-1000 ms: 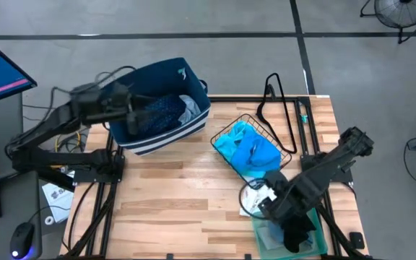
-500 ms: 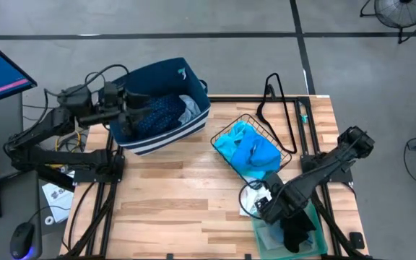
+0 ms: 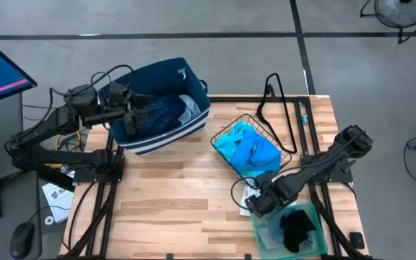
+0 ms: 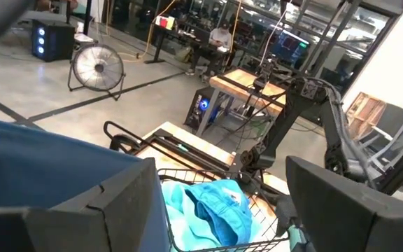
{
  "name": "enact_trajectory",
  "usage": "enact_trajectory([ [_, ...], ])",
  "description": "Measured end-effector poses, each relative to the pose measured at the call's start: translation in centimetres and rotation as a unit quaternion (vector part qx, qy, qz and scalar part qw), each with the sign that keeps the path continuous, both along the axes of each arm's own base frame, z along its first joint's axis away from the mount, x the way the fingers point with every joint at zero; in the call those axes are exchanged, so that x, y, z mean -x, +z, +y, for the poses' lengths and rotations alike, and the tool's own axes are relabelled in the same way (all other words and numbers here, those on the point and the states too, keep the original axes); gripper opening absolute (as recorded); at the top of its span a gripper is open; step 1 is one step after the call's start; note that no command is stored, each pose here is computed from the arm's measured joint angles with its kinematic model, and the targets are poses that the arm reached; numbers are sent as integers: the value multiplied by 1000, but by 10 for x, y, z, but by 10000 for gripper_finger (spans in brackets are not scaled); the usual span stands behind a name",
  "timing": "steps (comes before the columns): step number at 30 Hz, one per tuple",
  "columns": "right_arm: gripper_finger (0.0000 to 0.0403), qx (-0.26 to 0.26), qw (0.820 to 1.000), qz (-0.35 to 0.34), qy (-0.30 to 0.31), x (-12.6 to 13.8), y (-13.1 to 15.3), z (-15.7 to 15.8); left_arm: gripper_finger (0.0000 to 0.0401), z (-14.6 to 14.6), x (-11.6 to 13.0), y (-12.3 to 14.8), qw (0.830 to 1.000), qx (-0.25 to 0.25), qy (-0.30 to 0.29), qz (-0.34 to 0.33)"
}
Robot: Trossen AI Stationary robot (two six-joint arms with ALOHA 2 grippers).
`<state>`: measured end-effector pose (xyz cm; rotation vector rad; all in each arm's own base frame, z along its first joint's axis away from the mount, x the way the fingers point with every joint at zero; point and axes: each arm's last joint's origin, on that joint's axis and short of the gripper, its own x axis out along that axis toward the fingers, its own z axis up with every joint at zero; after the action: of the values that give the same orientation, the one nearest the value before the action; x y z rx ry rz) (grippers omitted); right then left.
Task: Pick & Place Cloths
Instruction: Put the white shorts into the wire basket
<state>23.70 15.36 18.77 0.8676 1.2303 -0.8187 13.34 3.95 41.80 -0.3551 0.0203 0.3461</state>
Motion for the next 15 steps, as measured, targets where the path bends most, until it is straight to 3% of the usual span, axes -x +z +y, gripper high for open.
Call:
enact_trajectory([
  [7, 325, -18, 999, -31, -2, 1, -21, -2, 298, 0, 0, 1, 1000, 7, 0, -7],
  [15, 311, -4, 1000, -31, 1, 4, -29, -8, 298, 0, 0, 2, 1000, 9, -1, -12],
])
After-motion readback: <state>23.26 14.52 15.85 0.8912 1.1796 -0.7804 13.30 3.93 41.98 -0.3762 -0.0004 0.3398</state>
